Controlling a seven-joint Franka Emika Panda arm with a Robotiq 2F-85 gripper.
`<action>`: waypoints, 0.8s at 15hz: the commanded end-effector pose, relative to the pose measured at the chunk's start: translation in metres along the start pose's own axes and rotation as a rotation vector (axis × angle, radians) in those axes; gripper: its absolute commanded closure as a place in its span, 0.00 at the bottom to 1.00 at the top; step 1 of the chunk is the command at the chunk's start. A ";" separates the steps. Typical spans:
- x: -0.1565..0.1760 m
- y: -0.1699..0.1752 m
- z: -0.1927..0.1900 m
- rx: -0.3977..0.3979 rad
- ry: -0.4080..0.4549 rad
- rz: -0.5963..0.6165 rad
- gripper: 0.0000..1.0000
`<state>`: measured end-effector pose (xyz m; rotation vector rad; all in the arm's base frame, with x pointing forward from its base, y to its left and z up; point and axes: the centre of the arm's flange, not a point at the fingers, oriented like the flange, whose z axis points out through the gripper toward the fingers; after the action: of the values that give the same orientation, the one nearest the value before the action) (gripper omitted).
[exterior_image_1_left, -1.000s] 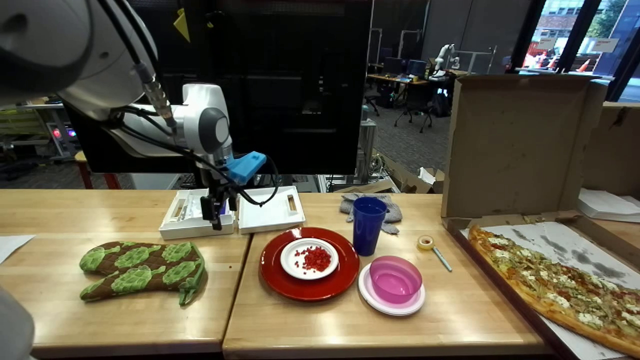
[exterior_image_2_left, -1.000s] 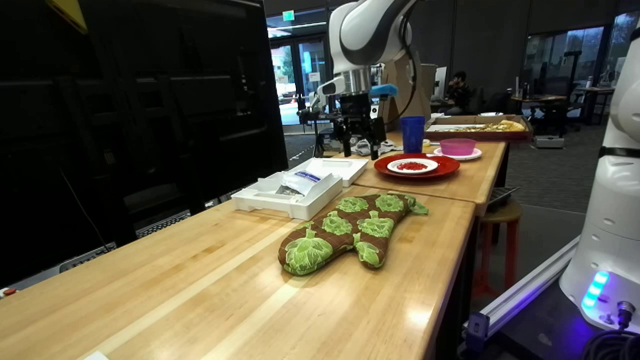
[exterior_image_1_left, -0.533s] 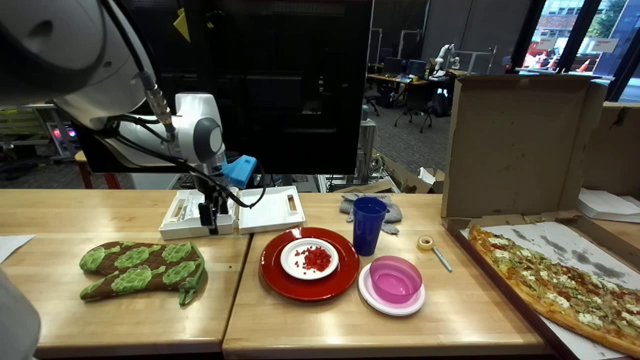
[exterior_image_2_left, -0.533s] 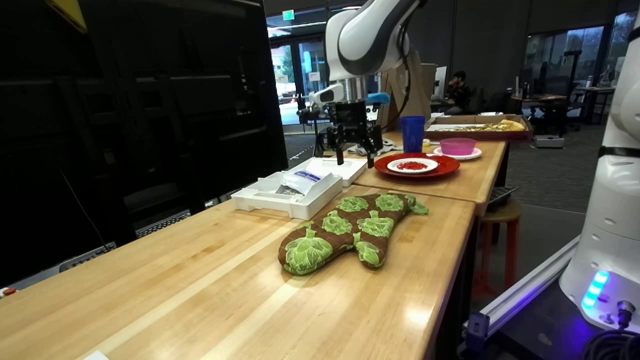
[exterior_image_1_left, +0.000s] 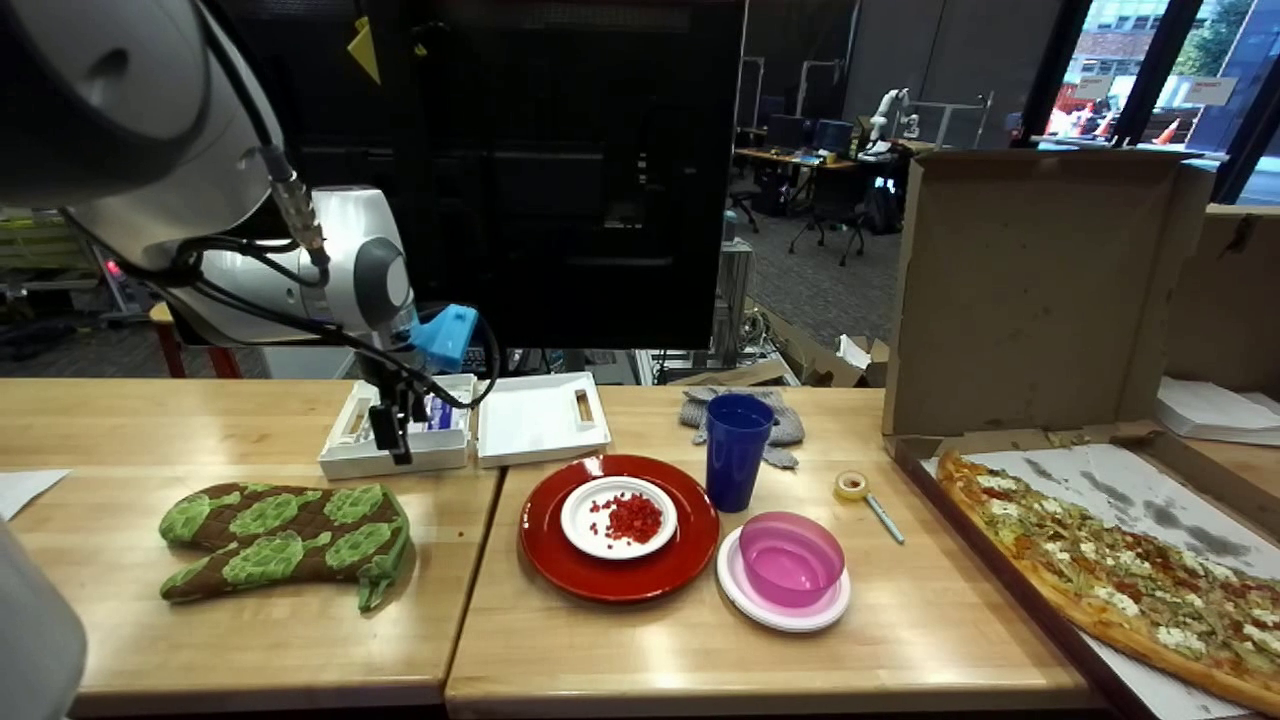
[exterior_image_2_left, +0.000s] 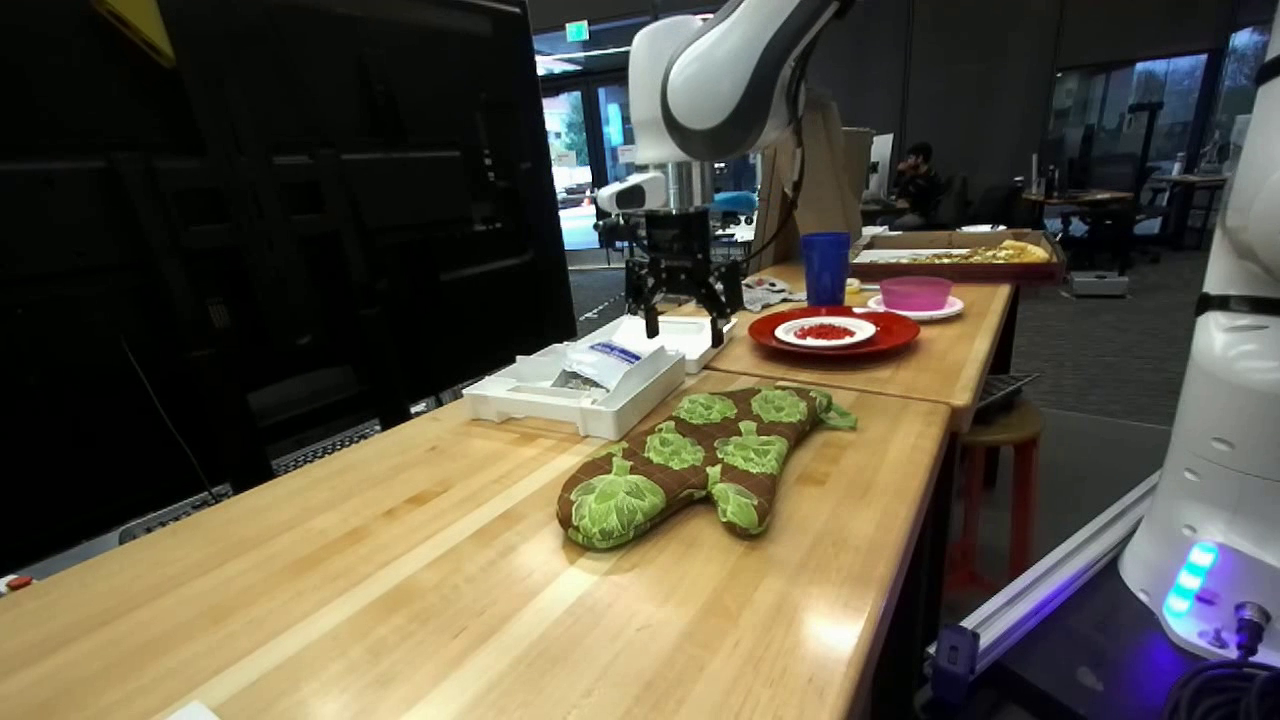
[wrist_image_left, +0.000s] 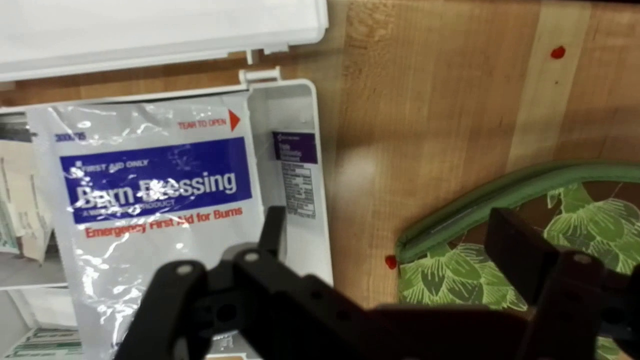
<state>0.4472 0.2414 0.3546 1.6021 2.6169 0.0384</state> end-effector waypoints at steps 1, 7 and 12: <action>0.012 0.000 0.008 -0.043 -0.043 -0.018 0.00; 0.003 -0.017 0.031 -0.118 -0.116 -0.012 0.00; -0.016 -0.042 0.052 -0.155 -0.112 0.022 0.00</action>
<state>0.4334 0.2246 0.3087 1.5300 2.4886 0.1059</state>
